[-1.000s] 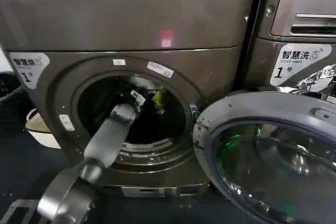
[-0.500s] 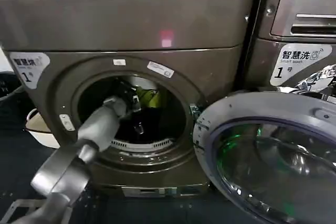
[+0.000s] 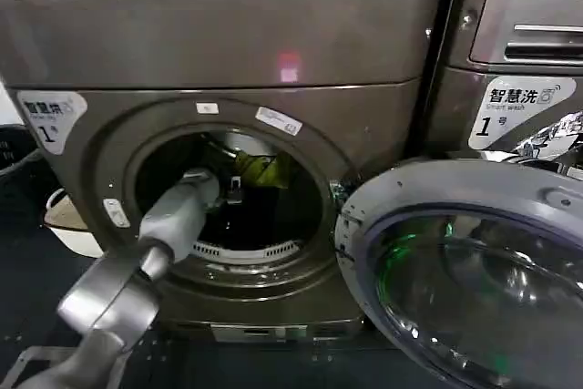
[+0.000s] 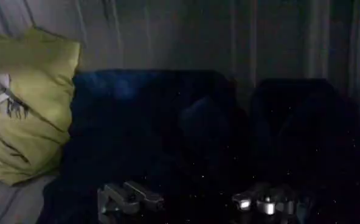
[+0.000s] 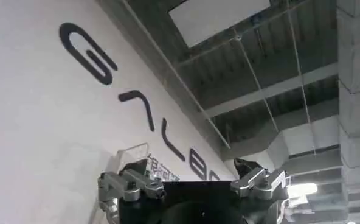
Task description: Grasp the clothes from the dryer.
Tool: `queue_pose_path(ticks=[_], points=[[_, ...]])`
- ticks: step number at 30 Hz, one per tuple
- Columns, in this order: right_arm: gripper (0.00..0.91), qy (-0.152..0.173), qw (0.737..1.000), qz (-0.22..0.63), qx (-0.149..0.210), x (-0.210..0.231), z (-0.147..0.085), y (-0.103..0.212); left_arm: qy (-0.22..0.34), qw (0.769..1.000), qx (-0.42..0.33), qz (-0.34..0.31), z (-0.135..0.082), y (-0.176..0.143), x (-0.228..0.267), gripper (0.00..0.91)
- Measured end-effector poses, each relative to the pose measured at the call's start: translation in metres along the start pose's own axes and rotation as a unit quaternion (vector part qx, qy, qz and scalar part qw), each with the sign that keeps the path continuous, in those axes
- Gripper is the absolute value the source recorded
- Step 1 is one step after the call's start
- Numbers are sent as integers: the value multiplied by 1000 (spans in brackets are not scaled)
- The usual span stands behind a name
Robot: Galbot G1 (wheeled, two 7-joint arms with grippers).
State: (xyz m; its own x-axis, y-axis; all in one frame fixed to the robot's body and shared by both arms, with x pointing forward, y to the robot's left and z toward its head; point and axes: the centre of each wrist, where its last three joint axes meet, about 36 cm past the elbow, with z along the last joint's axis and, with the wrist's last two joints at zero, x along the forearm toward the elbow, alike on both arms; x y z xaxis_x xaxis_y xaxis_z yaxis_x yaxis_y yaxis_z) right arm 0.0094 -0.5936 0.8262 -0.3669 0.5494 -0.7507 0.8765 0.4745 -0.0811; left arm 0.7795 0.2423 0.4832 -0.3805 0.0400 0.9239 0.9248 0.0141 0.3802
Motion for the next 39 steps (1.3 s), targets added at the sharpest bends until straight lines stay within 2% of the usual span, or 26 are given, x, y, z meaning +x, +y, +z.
queue_pose_path(ticks=[14, 15, 16, 17, 18, 21, 22, 39], points=[[907, -1, 1000, -7, -3, 0, 2, 5, 26, 1000, 4, 9, -3, -12, -15, 907], [907, -2, 1000, -7, -3, 0, 2, 5, 28, 1000, 4, 10, -3, -12, -16, 808], [907, -2, 1000, -6, -3, 0, 2, 5, 29, 999, 4, 11, -3, -13, -17, 466], [907, -3, 1000, -6, -3, 0, 1, 5, 31, 999, 4, 12, -2, -14, -17, 330], [907, -3, 1000, -6, -3, 0, 1, 5, 32, 999, 3, 14, -2, -14, -17, 125], [907, -3, 1000, -5, -2, 0, 2, 4, 33, 999, 4, 21, -2, -14, -18, 68], [907, -3, 1000, -4, -2, 0, 2, 4, 34, 999, 4, 23, -2, -14, -18, 0], [907, -2, 1000, -2, -2, 3, 3, 2, 27, 999, 14, 29, 2, -5, -7, 0]])
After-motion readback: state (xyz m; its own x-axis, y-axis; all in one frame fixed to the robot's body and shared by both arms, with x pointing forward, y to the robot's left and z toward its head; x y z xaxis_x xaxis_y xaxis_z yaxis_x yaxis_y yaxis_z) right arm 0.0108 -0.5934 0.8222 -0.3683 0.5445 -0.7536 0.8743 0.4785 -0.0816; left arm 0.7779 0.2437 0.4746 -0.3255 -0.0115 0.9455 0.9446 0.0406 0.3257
